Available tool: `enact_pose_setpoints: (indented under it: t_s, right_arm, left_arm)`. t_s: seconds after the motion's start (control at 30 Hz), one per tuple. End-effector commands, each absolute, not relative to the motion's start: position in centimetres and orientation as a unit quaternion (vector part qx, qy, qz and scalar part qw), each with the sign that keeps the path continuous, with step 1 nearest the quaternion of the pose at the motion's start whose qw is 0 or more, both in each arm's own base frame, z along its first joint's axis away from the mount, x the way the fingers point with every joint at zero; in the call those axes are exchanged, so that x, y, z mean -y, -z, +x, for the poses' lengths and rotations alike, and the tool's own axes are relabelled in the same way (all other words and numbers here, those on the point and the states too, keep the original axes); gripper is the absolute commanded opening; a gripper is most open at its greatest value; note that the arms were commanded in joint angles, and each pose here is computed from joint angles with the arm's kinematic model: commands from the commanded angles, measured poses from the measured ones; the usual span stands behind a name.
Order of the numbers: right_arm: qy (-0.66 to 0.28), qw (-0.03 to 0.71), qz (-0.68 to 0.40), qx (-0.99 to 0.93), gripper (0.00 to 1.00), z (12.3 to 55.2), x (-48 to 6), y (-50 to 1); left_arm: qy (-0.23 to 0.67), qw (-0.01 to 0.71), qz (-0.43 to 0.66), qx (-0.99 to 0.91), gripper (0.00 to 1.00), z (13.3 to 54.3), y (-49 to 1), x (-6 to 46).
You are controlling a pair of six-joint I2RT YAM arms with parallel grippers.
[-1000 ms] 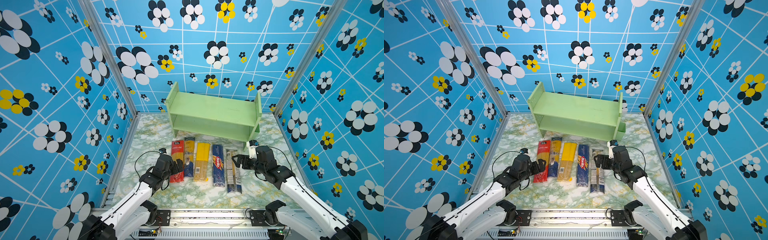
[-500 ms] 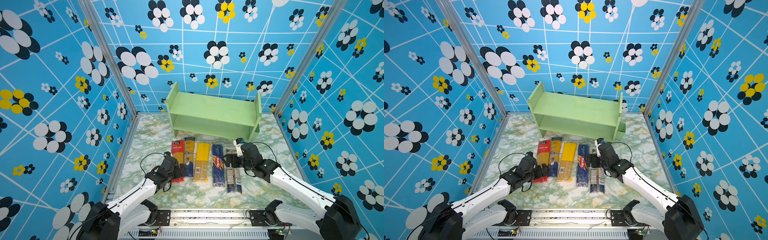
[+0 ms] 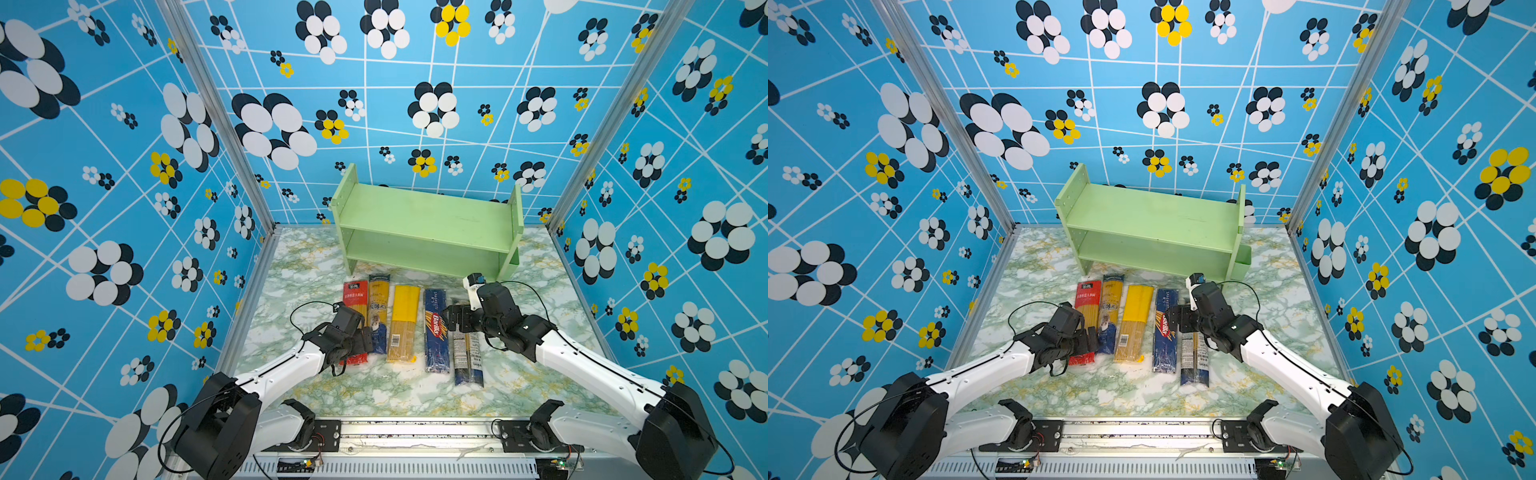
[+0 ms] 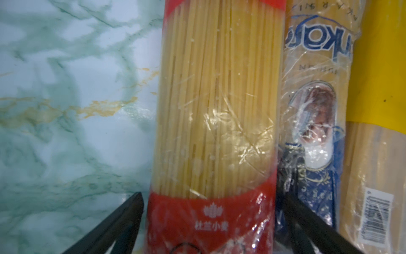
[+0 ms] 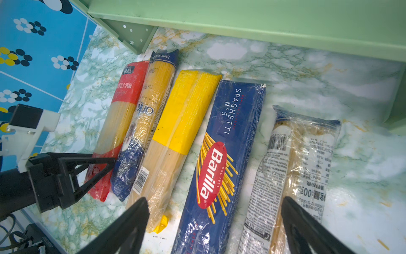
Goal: Arrange pasta packages on shelves
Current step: Rotate the pasta box at the middle-left of the table, then pick up the pasta box from the middle-left of the table.
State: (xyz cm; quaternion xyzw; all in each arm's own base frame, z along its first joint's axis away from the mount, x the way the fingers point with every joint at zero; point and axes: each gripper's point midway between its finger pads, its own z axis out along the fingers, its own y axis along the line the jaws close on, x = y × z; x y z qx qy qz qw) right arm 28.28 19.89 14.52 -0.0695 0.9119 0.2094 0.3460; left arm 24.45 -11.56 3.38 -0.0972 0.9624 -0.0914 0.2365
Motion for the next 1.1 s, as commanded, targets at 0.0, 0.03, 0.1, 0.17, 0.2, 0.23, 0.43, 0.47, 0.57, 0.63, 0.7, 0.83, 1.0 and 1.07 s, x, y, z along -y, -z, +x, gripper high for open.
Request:
enact_pose_setpoints:
  t_s: [0.0, 0.03, 0.1, 0.17, 0.2, 0.23, 0.43, 0.47, 0.57, 0.63, 0.7, 0.83, 1.0, 1.07]
  right_arm:
    - [-0.211, 0.361, -0.069, -0.906, 0.96, 29.0, -20.4, -15.6]
    - [-0.211, 0.361, -0.069, -0.906, 0.96, 29.0, -20.4, -15.5]
    - [-0.211, 0.36, -0.071, -0.906, 0.96, 29.0, -20.4, -15.5]
    - [-0.21, 0.361, -0.071, -0.906, 0.96, 29.0, -20.4, -15.5]
    - [-0.21, 0.361, -0.072, -0.906, 0.96, 29.0, -20.5, -15.5]
    - [-0.211, 0.362, -0.072, -0.905, 0.96, 29.0, -20.4, -15.5]
    - [-0.212, 0.365, -0.071, -0.904, 0.96, 29.1, -20.5, -15.6]
    - [-0.212, 0.364, -0.072, -0.904, 0.96, 29.1, -20.5, -15.5]
    - [-0.212, 0.363, -0.071, -0.905, 0.96, 29.1, -20.5, -15.4]
    - [-0.212, 0.363, -0.071, -0.905, 0.96, 29.1, -20.5, -15.3]
    - [-0.211, 0.362, -0.072, -0.905, 0.96, 29.1, -20.5, -15.2]
    - [-0.212, 0.363, -0.073, -0.905, 0.96, 29.1, -20.6, -15.2]
    - [-0.212, 0.36, -0.075, -0.906, 0.96, 29.1, -20.6, -14.9]
    - [-0.212, 0.361, -0.074, -0.905, 0.96, 29.1, -20.6, -14.9]
  left_arm:
    - [0.035, 0.22, -0.105, -0.969, 0.99, 23.6, -2.9, 9.6]
    - [0.025, 0.217, -0.107, -0.97, 0.99, 23.5, -2.8, 9.2]
    - [0.008, 0.21, -0.109, -0.972, 0.99, 23.2, -2.6, 8.6]
    - [-0.008, 0.205, -0.114, -0.972, 1.0, 23.0, -2.6, 8.0]
    - [-0.014, 0.204, -0.116, -0.972, 1.0, 22.9, -2.6, 7.7]
    - [-0.023, 0.204, -0.12, -0.971, 1.0, 22.8, -2.7, 7.3]
    - [0.043, 0.221, -0.086, -0.97, 1.0, 23.6, -3.1, 9.6]
    - [0.048, 0.222, -0.084, -0.97, 0.99, 23.6, -3.0, 9.7]
    - [0.058, 0.22, -0.082, -0.97, 0.99, 23.6, -2.8, 10.1]
    - [0.061, 0.22, -0.083, -0.97, 0.99, 23.7, -2.7, 10.2]
    - [0.061, 0.218, -0.085, -0.97, 0.99, 23.7, -2.4, 10.2]
    - [0.052, 0.219, -0.087, -0.97, 1.0, 24.1, -2.1, 10.1]
    - [0.023, 0.214, -0.106, -0.971, 0.94, 24.0, -1.6, 9.1]
    - [0.02, 0.212, -0.109, -0.971, 0.93, 24.0, -1.5, 9.0]
